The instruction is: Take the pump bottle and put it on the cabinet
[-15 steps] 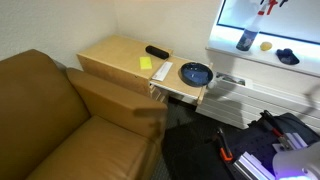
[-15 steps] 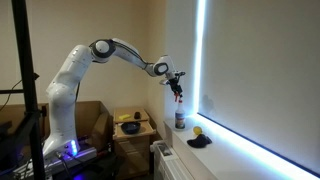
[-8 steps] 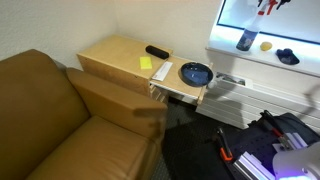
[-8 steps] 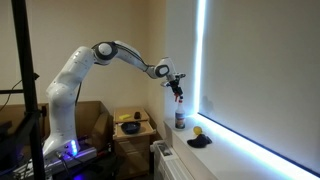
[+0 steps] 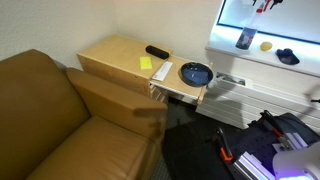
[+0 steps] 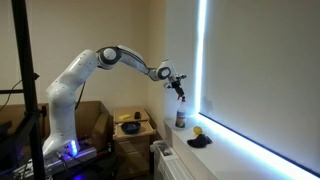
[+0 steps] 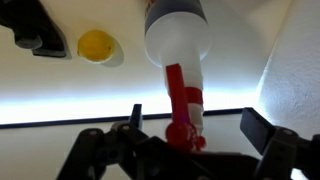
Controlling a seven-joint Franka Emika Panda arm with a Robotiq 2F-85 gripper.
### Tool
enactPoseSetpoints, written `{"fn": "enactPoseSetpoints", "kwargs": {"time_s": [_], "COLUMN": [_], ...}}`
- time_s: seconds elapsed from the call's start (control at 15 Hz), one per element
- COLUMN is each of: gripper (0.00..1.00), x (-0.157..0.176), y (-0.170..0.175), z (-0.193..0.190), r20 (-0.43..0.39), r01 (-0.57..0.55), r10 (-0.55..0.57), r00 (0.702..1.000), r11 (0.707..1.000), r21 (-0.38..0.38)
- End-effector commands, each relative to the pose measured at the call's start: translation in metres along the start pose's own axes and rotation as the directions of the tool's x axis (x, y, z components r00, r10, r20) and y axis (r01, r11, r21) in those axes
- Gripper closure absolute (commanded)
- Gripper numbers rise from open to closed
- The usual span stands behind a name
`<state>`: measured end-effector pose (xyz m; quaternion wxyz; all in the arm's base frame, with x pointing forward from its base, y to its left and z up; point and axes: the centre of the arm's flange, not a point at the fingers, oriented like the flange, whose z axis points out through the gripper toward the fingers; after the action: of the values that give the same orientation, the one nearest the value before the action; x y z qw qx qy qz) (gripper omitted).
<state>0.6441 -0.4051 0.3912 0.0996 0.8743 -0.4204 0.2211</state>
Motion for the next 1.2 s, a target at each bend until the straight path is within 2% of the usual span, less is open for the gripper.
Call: {"fn": "enactPoseSetpoints", "kwargs": {"time_s": [0.0,0.2,0.47,0.8,1.13], "gripper": [0.00,0.00,0.00,0.00,0.00], "x": [0.001,0.001,0.010,0.017,0.012], "y": [-0.001,0.006,0.018,0.014,0.023], "z": [0.000,-0.014,-0.034,-0.026,-0.015], "r20": [-0.003,0.031,-0.007,-0.027,0.107], "r01": [-0.002,0.030,0.009,-0.002,-0.013], "r10": [0.002,-0.030,-0.009,0.002,0.014], "r00": [1.000,0.999,1.000,1.000,0.994], "r11": [1.000,1.000,1.000,1.000,1.000], "r21": [0.000,0.000,-0.019,-0.012,-0.008]}}
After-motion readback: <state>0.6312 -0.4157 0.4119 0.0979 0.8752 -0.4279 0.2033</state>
